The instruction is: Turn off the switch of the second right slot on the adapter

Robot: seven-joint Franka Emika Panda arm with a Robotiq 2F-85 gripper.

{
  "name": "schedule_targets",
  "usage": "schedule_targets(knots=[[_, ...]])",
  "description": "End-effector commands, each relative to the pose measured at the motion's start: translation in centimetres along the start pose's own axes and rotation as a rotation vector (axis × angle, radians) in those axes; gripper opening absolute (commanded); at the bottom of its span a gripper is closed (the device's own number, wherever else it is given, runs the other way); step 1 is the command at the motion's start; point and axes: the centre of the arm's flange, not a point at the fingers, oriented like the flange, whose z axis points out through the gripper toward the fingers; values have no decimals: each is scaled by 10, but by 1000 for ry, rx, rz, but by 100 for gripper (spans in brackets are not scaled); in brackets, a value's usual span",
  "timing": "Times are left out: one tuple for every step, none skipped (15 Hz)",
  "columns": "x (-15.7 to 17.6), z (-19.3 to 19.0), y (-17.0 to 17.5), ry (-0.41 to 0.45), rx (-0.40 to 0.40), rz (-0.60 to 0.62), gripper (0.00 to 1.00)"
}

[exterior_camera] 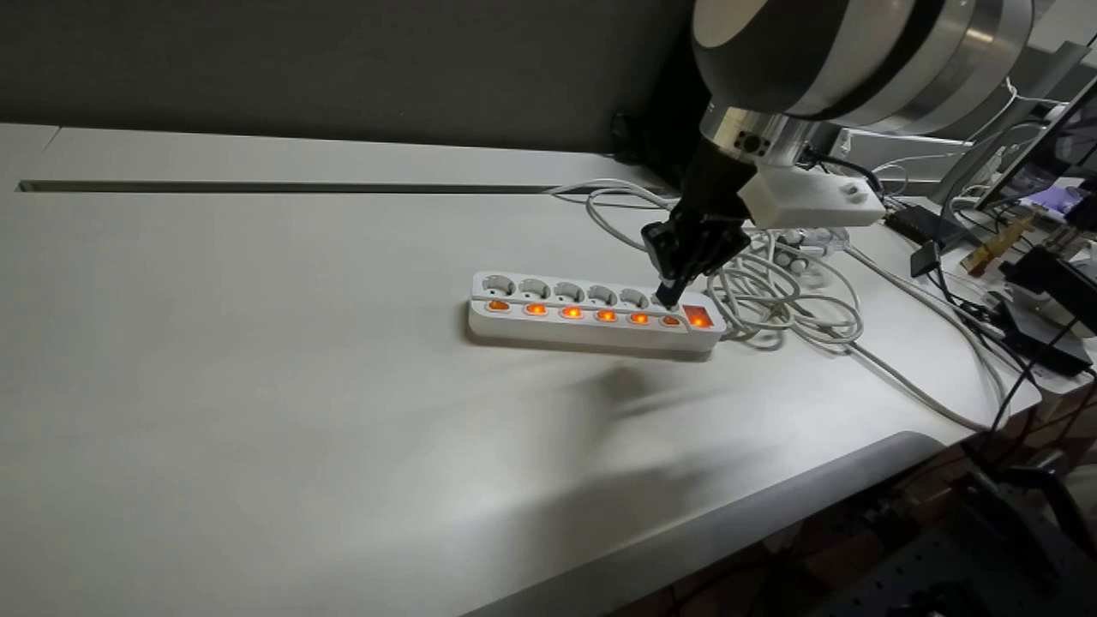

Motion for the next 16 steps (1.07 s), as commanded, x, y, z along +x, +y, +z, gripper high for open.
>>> schedule_targets(knots=[[0,0,0,0,0,0,0],[-4,-2,1,8,-14,-7,0],[-6,-1,1,17,-31,-18,0],[-7,1,0,25,-41,-31,0],[-7,3,0,30,-48,-43,0],[-6,6,-1,38,-58,-54,0],[-5,8,-2,46,-68,-65,0],[-5,10,-3,50,-75,-76,0],[-4,12,-3,54,-81,-86,0],[-4,15,-4,58,-84,-95,0],[-3,17,-5,60,-88,-101,0],[-3,20,-5,63,-90,-108,0],[-3,22,-6,65,-88,-111,0],[-4,24,-7,66,-86,-113,0],[-5,26,-7,66,-82,-112,0],[-6,28,-8,68,-81,-114,0]])
